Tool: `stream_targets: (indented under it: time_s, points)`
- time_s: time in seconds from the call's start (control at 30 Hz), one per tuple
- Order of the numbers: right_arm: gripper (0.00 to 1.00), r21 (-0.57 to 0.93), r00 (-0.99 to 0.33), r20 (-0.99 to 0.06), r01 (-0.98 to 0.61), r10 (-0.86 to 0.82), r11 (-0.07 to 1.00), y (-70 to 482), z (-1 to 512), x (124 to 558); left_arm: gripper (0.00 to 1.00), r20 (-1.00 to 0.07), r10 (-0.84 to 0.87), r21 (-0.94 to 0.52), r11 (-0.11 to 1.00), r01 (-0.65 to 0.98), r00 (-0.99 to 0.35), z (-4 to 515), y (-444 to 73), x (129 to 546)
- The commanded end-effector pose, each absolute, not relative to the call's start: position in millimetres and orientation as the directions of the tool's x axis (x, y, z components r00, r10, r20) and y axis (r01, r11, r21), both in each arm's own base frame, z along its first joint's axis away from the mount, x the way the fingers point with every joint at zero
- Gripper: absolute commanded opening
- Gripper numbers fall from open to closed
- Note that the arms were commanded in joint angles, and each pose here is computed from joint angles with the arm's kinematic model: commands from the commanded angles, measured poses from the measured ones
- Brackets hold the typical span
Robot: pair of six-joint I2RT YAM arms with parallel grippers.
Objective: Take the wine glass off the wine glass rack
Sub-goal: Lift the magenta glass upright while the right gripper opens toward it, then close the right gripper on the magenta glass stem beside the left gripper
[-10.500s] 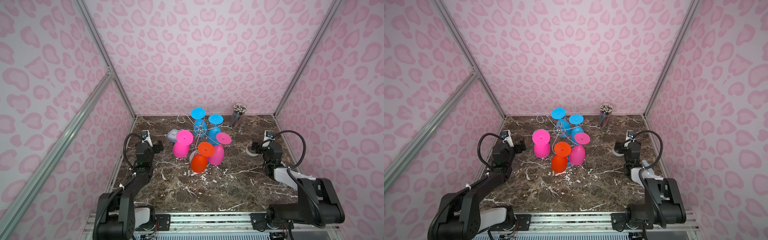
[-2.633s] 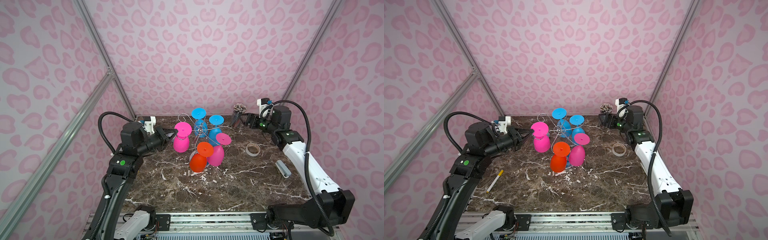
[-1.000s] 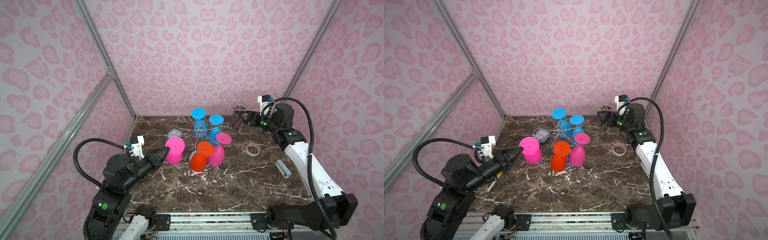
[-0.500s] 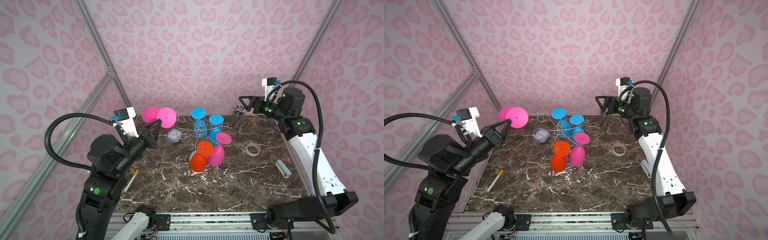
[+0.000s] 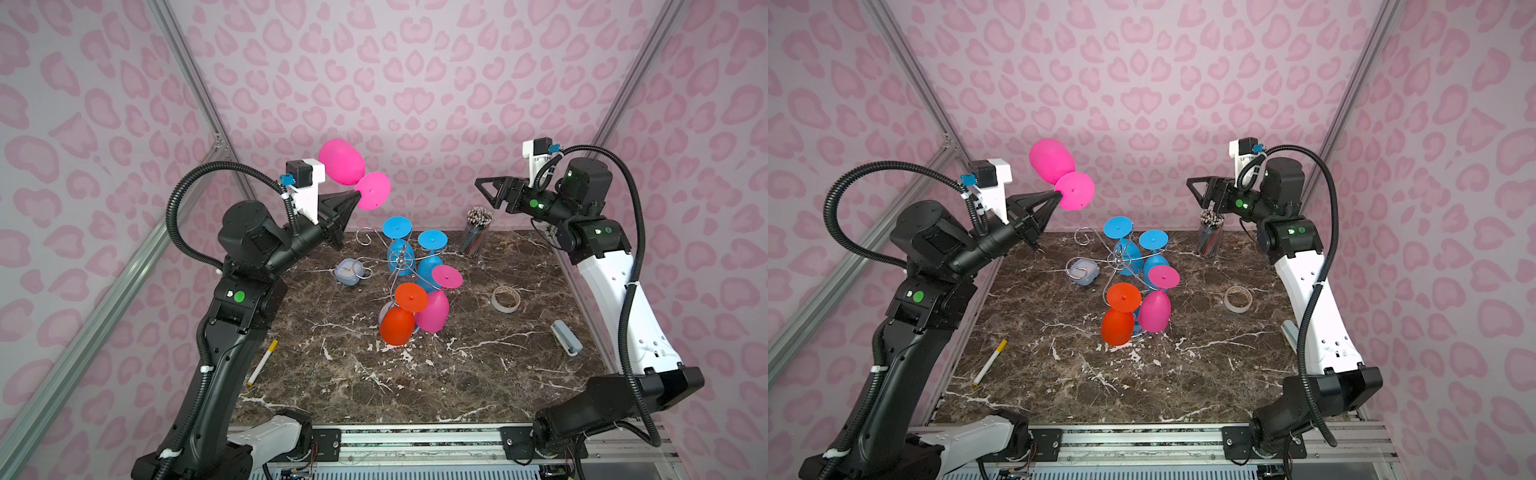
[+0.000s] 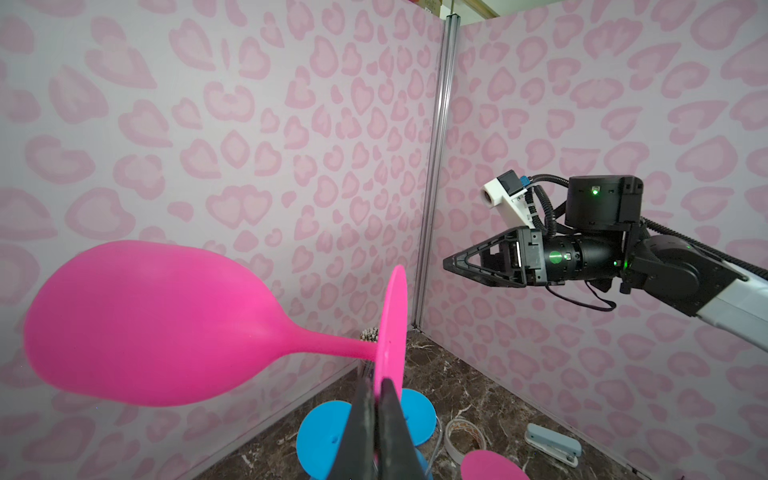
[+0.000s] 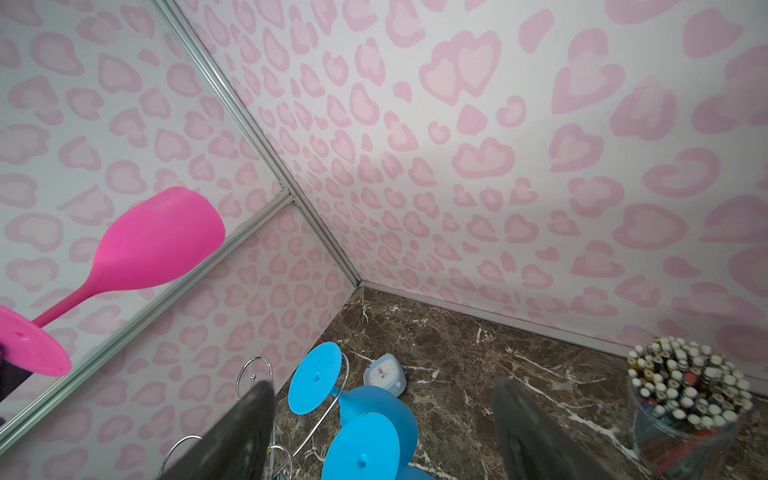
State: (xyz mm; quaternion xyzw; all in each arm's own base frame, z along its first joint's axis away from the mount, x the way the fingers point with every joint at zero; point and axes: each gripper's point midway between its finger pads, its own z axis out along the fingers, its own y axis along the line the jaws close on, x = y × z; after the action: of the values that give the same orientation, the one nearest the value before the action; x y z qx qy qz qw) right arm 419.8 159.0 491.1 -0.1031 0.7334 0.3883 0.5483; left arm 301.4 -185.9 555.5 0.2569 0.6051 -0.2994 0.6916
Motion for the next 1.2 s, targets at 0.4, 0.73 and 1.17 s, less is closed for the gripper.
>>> stream_targets:
  time_s: [0.4,0.73,1.17]
  points:
    - [0.77,0.542,-0.421,-0.838,-0.712,0.346,0.446,186.2,522.8,416.5,0.04,-0.764,0.351,0.638,0.536,0.554,0.54,536.5,-268.5,312.1]
    - [0.69,0.524,-0.468,-0.851,-0.787,0.237,0.326,227.0,514.8,386.8,0.04,-0.641,0.472,0.768,0.414,0.489,0.606,507.7,-305.3,316.7]
    - [0.57,0.511,-0.487,-0.859,-0.804,0.157,0.304,244.4,495.0,367.8,0.04,-0.556,0.554,0.829,0.321,0.458,0.62,480.0,-319.3,318.1]
